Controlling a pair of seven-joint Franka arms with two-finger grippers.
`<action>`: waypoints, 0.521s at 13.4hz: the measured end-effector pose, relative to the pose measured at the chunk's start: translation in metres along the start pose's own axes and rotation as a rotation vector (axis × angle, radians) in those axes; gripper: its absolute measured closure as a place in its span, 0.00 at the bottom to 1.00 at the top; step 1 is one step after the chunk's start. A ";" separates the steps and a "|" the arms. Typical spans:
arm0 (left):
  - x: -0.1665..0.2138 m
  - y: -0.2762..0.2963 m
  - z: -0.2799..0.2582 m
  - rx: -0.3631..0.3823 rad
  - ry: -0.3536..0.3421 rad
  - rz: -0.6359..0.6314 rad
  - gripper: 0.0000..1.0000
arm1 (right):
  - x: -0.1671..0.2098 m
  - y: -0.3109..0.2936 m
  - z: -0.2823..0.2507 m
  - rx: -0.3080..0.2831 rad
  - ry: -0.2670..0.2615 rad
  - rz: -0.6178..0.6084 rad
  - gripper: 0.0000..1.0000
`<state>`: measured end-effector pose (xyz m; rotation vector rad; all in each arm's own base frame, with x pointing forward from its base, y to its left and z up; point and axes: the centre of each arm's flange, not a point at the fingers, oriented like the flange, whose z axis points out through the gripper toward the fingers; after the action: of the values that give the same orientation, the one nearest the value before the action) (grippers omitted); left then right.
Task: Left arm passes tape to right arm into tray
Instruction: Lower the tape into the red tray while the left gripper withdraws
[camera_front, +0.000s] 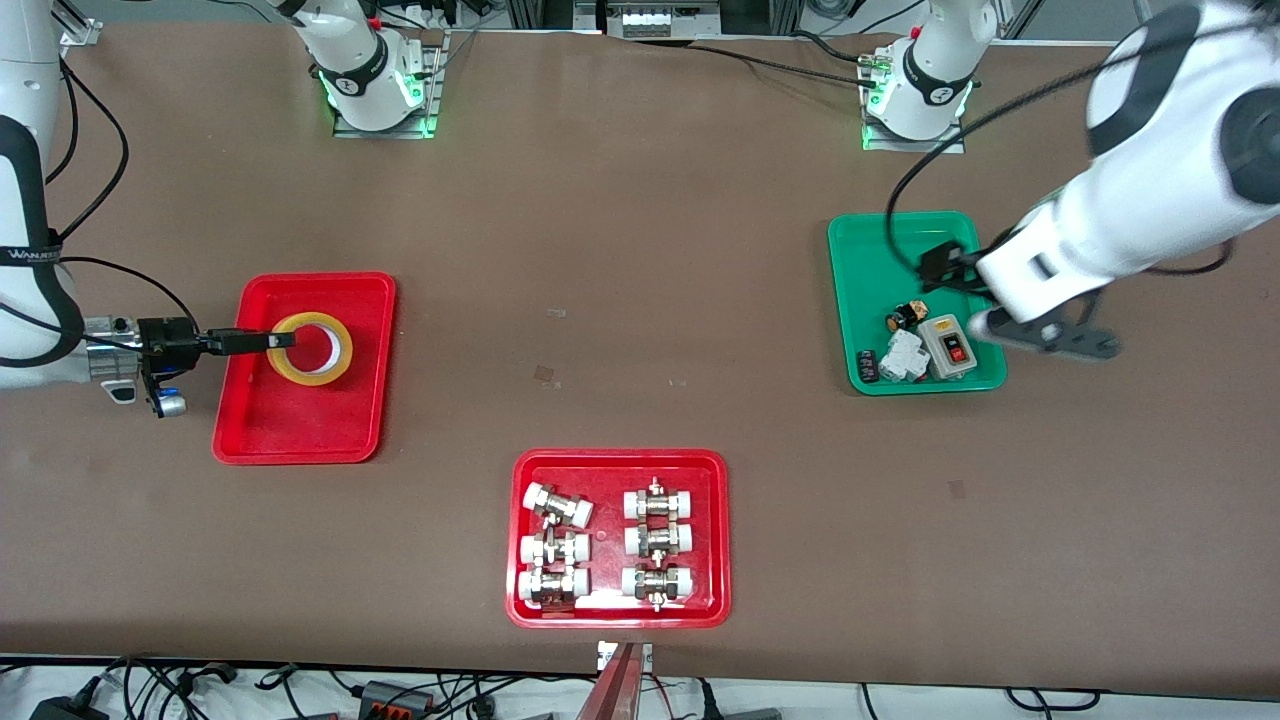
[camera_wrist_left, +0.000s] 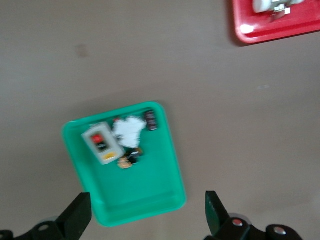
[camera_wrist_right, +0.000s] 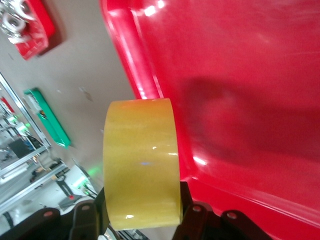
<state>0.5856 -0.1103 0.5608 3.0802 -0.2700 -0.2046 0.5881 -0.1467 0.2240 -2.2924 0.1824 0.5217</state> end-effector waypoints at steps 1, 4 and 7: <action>-0.010 -0.019 -0.015 0.015 0.022 -0.006 0.00 | -0.001 0.012 -0.001 0.007 0.000 -0.014 0.46; -0.041 -0.024 -0.044 0.037 0.069 -0.031 0.00 | 0.002 0.044 0.009 0.040 -0.010 -0.020 0.46; -0.069 0.001 -0.032 0.062 0.065 -0.060 0.00 | 0.007 0.046 0.018 0.059 -0.017 -0.022 0.46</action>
<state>0.5223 -0.0982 0.6011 3.1519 -0.1846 -0.1001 0.5760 -0.1653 0.1793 -2.2295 0.1621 0.5176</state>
